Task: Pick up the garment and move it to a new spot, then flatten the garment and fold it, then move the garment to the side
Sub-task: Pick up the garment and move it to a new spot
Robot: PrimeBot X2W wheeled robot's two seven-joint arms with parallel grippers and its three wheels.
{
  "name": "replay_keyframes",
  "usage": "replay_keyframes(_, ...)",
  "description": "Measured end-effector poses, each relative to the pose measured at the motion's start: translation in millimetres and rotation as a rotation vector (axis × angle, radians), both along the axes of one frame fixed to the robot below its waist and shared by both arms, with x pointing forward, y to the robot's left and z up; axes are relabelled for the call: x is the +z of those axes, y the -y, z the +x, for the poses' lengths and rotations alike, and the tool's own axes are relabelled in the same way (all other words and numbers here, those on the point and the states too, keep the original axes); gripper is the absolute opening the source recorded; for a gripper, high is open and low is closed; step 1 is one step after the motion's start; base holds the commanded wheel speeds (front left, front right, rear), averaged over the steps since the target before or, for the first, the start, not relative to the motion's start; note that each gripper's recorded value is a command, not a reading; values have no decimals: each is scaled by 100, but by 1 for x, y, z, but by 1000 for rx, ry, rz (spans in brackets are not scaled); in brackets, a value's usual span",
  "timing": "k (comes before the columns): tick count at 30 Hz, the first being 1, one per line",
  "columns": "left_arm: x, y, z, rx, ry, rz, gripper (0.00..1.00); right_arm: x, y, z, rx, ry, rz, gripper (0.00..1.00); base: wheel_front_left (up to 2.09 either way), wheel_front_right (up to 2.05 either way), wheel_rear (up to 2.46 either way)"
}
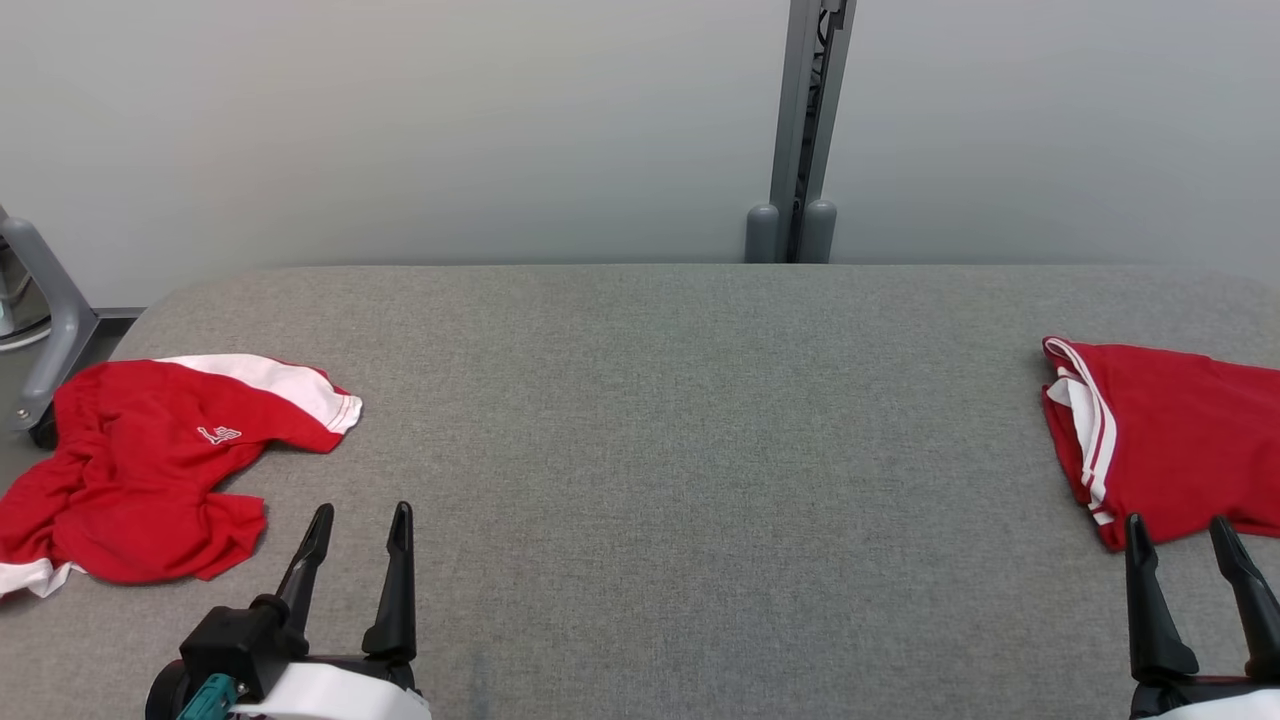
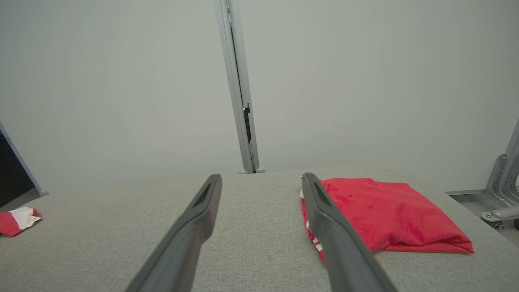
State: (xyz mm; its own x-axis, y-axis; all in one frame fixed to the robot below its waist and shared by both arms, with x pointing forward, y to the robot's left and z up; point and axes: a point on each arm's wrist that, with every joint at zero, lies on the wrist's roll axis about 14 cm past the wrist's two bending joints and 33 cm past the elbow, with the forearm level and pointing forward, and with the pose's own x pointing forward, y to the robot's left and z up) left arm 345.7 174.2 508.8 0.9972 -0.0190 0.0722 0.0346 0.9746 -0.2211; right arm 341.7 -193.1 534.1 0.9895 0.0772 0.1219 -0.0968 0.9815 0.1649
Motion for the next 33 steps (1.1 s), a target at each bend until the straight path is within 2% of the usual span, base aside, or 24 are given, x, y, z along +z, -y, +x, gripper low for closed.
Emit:
replay_keyframes(28,-5,2,-2,-12,-10,11,100,-2,-10,3,29,-13,2,100,0,0,0)
replay_keyframes(33,-7,-15,-8,46,-18,14,100,-3,-25,11,76,-17,2,100,0,0,0)
